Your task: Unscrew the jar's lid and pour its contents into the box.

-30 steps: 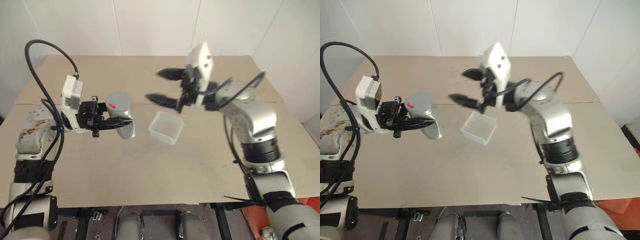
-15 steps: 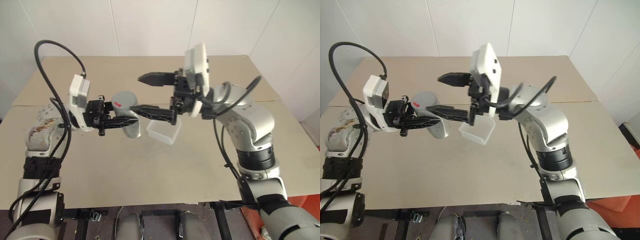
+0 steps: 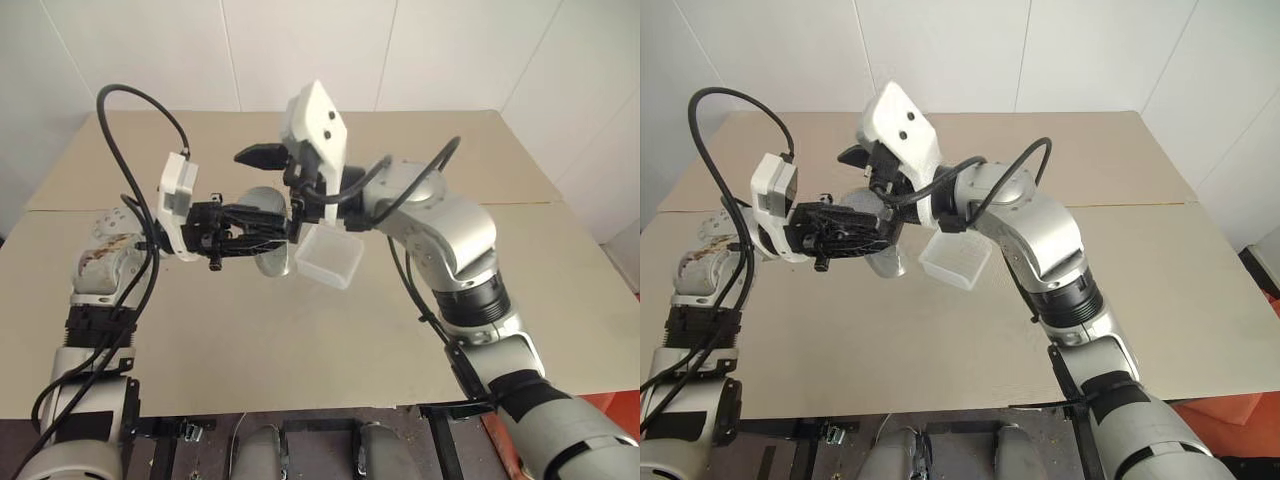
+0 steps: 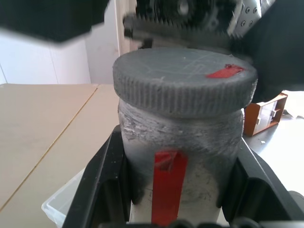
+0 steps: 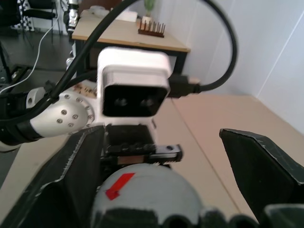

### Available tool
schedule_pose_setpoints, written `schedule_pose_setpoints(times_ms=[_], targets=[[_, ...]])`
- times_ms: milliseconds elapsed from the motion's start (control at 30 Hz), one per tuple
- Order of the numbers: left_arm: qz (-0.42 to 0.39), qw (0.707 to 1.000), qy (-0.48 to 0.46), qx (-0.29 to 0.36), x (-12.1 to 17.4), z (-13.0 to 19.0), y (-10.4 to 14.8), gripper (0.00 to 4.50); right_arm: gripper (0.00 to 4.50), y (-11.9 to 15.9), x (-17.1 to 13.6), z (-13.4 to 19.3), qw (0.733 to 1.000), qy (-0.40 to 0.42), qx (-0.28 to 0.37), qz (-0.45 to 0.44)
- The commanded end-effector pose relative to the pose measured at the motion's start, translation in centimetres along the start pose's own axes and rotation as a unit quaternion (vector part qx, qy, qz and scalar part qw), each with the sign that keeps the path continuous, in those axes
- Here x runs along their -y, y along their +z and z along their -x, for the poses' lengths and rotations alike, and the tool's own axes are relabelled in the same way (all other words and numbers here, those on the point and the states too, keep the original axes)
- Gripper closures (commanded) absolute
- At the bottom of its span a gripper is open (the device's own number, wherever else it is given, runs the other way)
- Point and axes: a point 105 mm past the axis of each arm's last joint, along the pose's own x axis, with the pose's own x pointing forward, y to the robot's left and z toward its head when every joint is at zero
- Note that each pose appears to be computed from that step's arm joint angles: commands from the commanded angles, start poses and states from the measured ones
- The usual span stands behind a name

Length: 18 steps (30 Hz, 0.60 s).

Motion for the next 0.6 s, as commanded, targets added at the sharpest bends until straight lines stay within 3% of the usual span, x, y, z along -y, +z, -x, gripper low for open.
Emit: schedule_pose_setpoints(times_ms=[33,333,600], targets=[[-0.029,1.000,-0.004,0.005,-0.1,0.0,1.3,2.55,0.03,1.9,-0.8,0.3,0.999,0.011,0.026,0.020],[-0.030,1.000,-0.005,0.001,0.1,0.2,1.5,2.55,0.03,1.0,0.2,0.1,1.000,-0.020,0.017,0.009],[-0.033,0.999,0.004,-0.006,0.2,1.0,1.8,2.55,0.03,0.0,2.0,2.5,0.999,-0.050,-0.002,0.004]])
